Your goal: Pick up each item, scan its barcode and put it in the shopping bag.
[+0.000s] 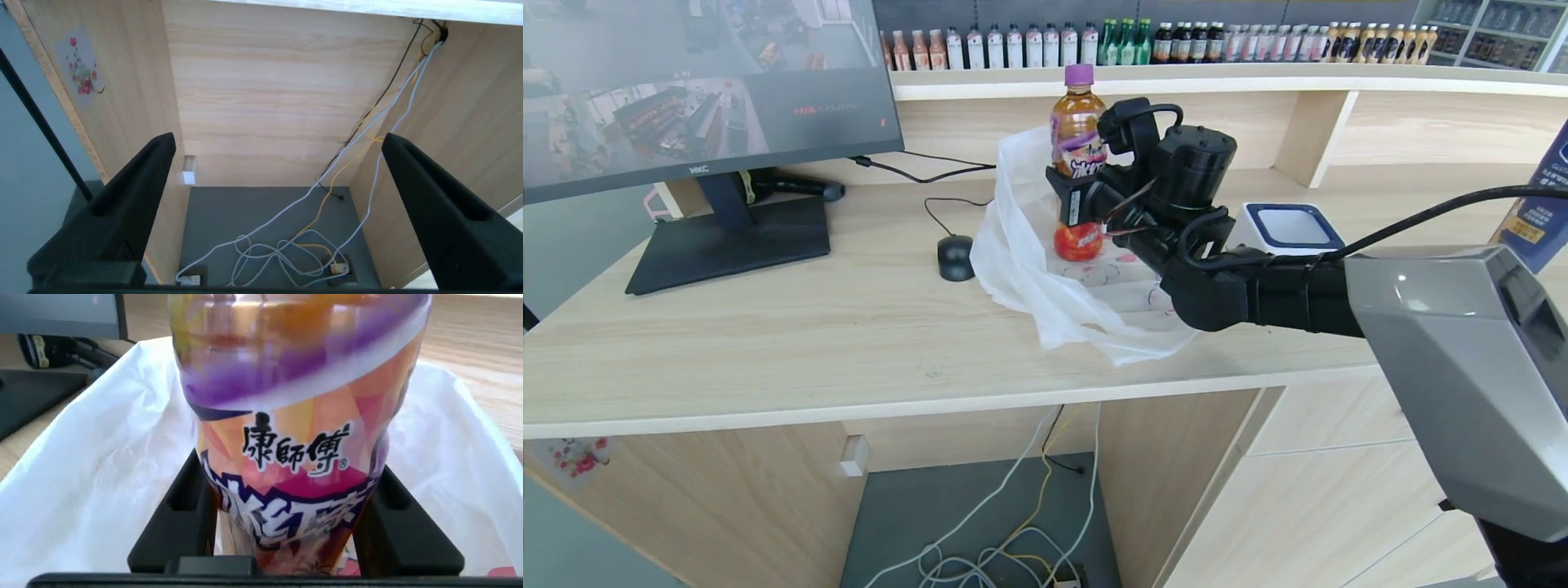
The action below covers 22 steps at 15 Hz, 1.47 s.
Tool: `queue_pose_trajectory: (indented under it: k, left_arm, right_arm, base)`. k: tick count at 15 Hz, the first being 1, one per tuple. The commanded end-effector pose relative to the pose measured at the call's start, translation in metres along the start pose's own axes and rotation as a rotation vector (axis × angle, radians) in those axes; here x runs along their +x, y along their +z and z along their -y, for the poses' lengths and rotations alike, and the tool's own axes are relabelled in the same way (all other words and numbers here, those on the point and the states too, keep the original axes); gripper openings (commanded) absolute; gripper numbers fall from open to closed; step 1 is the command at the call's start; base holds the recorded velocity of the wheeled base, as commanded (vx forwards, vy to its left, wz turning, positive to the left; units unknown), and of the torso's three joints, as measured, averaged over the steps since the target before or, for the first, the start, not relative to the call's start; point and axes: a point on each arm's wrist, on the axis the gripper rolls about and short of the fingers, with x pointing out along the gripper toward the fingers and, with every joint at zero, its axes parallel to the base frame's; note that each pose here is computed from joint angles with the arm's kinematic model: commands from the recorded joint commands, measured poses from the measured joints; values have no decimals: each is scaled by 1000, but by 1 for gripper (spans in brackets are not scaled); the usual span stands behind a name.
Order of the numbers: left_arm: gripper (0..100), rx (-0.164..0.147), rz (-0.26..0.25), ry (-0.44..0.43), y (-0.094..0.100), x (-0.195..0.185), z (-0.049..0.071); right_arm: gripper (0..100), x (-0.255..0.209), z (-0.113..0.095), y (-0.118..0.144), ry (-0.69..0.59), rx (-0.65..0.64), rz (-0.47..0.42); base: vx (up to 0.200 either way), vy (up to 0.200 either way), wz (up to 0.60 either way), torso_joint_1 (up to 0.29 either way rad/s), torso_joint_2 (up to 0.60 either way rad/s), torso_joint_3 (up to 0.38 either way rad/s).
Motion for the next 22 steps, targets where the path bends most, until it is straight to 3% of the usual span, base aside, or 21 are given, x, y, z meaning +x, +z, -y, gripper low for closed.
queue_pose_trajectory:
  k: [1, 17, 18, 22]
  left_arm:
    - [100, 0, 0, 1, 0, 0, 0]
    - [100, 0, 0, 1, 0, 0, 0]
    - [100, 0, 0, 1, 0, 0, 0]
    - [100, 0, 0, 1, 0, 0, 0]
  right_arm:
    - [0, 3, -4, -19, 6, -1, -40]
    - [0, 4, -4, -23, 6, -1, -48]
    - [100, 4, -4, -22, 5, 0, -47]
    - [100, 3, -5, -19, 1, 27, -40]
  base:
    - [0, 0, 0, 0, 0, 0]
    - [0, 0, 0, 0, 0, 0]
    - [0, 0, 0, 0, 0, 0]
    - [0, 0, 0, 0, 0, 0]
